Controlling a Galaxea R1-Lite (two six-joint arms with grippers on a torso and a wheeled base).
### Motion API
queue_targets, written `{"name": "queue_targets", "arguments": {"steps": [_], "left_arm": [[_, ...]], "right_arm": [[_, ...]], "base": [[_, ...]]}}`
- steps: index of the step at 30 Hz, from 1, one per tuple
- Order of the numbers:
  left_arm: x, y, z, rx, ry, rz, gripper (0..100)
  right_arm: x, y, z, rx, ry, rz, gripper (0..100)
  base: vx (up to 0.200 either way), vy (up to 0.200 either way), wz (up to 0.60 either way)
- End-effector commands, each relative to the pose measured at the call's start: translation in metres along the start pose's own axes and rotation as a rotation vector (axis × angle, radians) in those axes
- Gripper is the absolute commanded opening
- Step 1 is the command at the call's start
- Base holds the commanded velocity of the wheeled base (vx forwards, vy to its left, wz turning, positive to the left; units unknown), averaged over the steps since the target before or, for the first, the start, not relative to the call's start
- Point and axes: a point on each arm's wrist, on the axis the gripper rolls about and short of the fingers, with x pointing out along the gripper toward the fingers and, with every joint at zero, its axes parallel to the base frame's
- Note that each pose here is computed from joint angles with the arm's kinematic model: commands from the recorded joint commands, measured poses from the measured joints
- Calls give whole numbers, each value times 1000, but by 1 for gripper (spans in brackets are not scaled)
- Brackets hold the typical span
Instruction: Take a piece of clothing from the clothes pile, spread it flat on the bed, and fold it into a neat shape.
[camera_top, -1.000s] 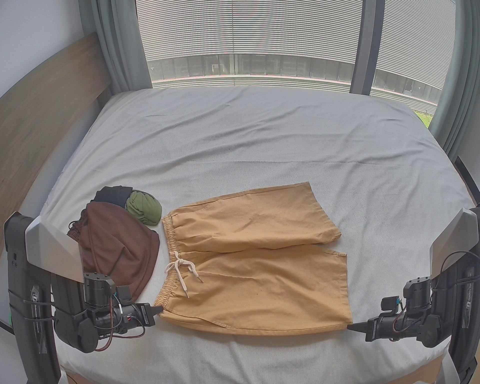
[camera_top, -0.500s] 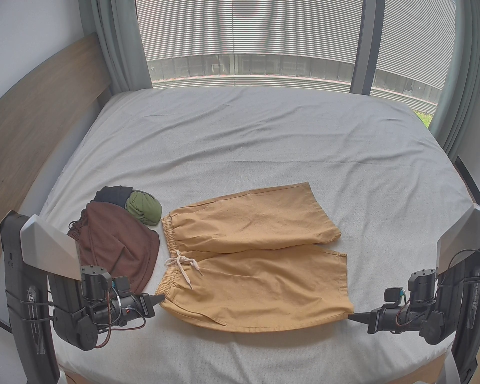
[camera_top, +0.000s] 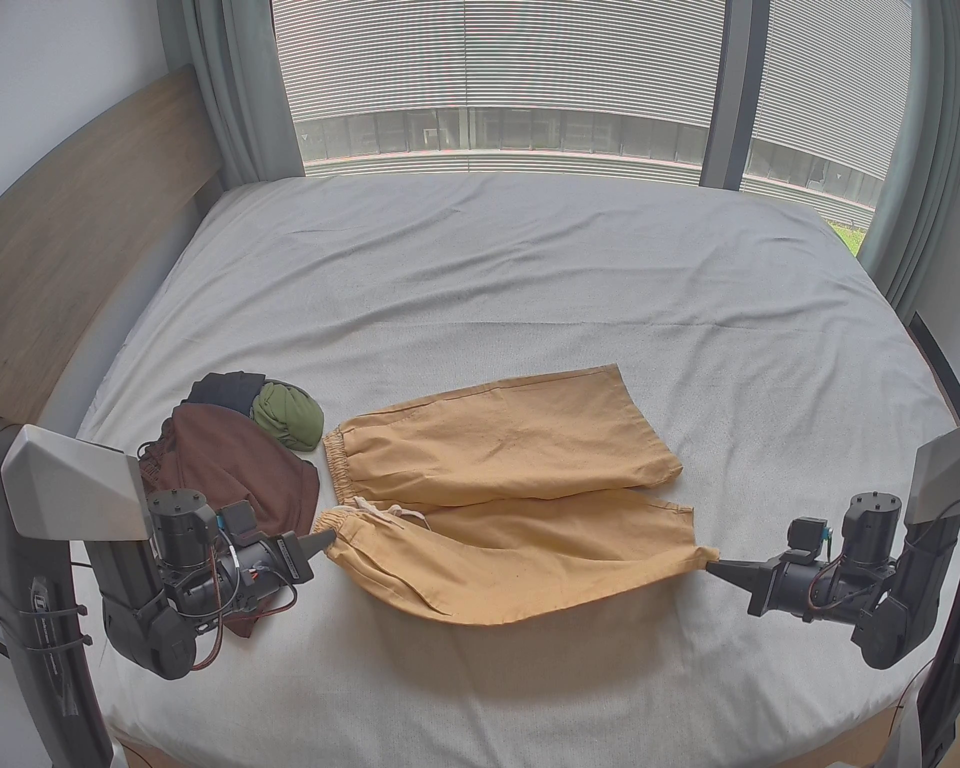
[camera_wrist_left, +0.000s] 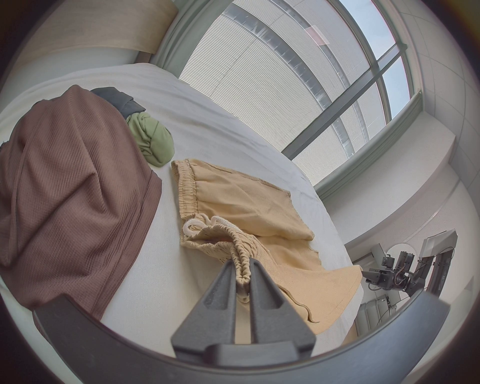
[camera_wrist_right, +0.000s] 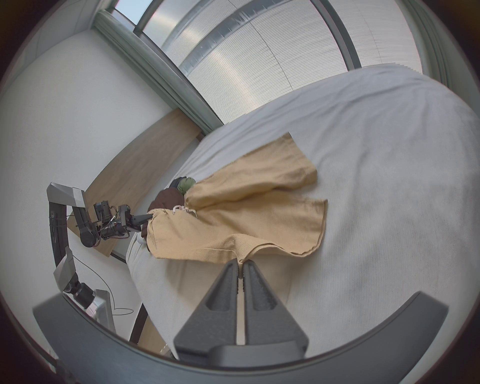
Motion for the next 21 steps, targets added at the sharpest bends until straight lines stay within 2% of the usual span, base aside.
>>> {"name": "queue_targets", "arguments": {"steps": [1, 11, 21], "left_arm": [[2, -4, 7, 9, -30, -18, 0], [10, -6, 15, -41, -84, -4, 0], [15, -10, 16, -58, -91, -17, 0]], "right_arm": [[2, 1, 17, -44, -72, 12, 0], [17, -5, 45, -99, -180, 29, 0], [27, -8, 70, -125, -267, 48, 0]], "base": [[0, 0, 0], [0, 0, 0], [0, 0, 0]]}}
